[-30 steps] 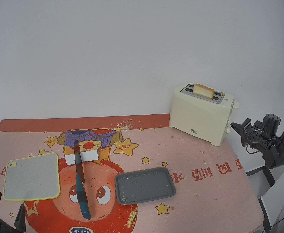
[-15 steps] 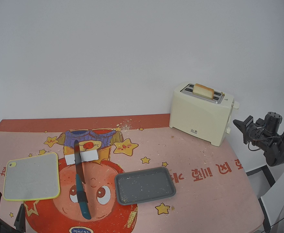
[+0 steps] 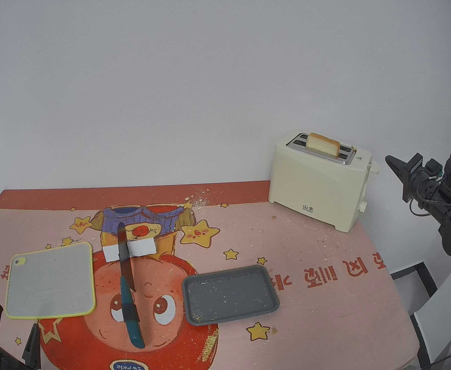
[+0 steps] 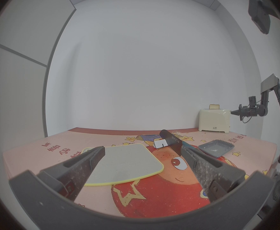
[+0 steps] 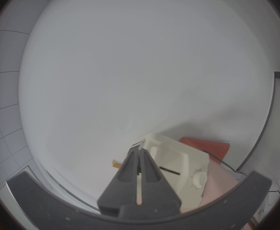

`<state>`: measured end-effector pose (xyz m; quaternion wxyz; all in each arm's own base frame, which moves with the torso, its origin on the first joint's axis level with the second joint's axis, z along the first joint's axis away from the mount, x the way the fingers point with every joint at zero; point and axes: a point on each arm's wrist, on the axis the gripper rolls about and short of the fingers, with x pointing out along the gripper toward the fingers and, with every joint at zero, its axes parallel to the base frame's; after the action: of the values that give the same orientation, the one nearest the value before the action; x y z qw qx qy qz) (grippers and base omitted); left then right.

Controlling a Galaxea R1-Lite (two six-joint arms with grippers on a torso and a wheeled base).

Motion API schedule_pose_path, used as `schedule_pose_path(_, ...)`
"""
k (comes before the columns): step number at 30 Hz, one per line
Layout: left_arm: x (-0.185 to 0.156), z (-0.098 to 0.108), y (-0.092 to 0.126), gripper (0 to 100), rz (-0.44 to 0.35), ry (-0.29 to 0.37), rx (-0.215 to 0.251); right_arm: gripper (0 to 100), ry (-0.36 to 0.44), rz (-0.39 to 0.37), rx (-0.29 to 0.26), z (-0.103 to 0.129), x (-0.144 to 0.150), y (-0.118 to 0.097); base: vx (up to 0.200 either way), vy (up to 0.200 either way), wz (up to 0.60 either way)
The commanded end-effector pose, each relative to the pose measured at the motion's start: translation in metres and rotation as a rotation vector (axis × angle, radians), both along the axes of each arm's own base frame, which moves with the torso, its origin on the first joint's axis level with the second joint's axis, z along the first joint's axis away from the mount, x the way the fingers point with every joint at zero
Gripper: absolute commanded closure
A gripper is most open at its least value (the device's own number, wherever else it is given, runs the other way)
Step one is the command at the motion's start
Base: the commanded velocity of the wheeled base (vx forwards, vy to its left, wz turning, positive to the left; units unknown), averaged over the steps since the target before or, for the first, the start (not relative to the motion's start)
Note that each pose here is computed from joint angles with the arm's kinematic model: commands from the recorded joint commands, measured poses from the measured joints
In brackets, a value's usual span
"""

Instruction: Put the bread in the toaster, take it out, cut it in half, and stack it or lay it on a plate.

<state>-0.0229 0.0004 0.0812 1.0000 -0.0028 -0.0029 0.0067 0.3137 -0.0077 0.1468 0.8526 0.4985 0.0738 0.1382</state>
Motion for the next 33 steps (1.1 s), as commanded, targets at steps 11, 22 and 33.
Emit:
schedule_pose_path(11, 0.0, -0.005, 0.0, 0, 0.0, 0.006, -0.001, 100, 0.052, 0.022, -0.003, -0.019, 0.005, 0.009, 0.0, 0.0, 0.0)
schedule_pose_path(22, 0.0, -0.005, 0.0, 0, 0.0, 0.006, -0.001, 100, 0.103, 0.042, -0.003, -0.034, 0.008, 0.016, 0.0, 0.0, 0.0)
schedule_pose_path(33, 0.001, -0.005, 0.0, 0, 0.0, 0.007, -0.001, 100, 0.148, 0.054, -0.005, -0.049, 0.011, 0.02, 0.0, 0.0, 0.0)
